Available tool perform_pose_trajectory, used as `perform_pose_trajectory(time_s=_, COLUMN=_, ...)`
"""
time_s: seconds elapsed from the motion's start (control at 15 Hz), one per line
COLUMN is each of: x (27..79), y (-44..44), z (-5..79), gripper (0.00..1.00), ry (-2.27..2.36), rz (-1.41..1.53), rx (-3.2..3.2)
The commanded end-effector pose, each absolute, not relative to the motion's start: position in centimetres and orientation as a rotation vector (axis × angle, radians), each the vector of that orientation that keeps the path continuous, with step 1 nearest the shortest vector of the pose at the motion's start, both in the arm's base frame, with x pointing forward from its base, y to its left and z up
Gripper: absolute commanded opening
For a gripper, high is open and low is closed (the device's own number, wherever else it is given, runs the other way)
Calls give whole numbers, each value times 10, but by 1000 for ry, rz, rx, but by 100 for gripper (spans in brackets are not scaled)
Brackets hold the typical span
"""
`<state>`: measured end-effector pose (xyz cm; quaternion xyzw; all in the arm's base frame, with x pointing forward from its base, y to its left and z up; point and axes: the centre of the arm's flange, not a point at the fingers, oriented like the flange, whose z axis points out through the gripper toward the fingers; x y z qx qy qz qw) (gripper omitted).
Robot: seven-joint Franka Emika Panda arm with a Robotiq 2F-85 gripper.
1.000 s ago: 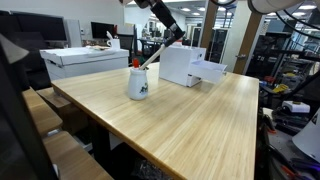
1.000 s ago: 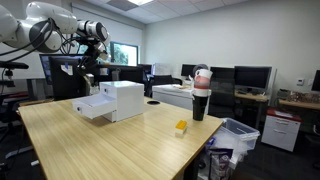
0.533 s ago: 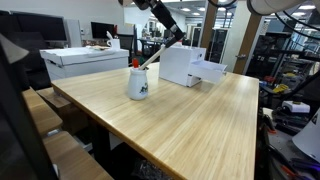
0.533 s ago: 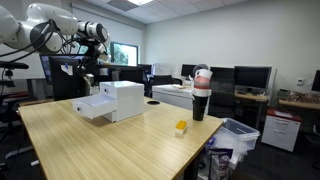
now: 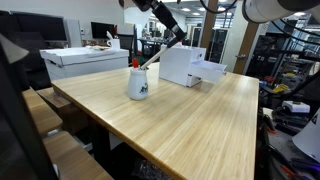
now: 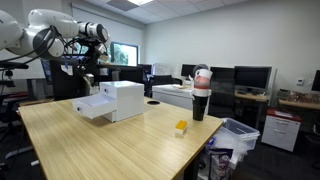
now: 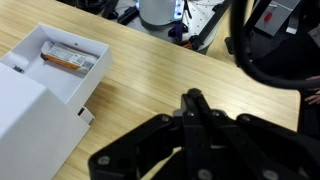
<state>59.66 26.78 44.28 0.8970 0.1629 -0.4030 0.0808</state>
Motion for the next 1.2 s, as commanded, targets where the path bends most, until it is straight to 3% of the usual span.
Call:
perform_pose_trajectory(time_s=0.0, x=640, y=284, z=462, gripper=5, ry=533, rz=-1220, rx=2662)
perform_pose_trajectory(time_s=1.13, x=649, y=296, z=449, gripper=4, ry=516, rz=-1097, rx=2698)
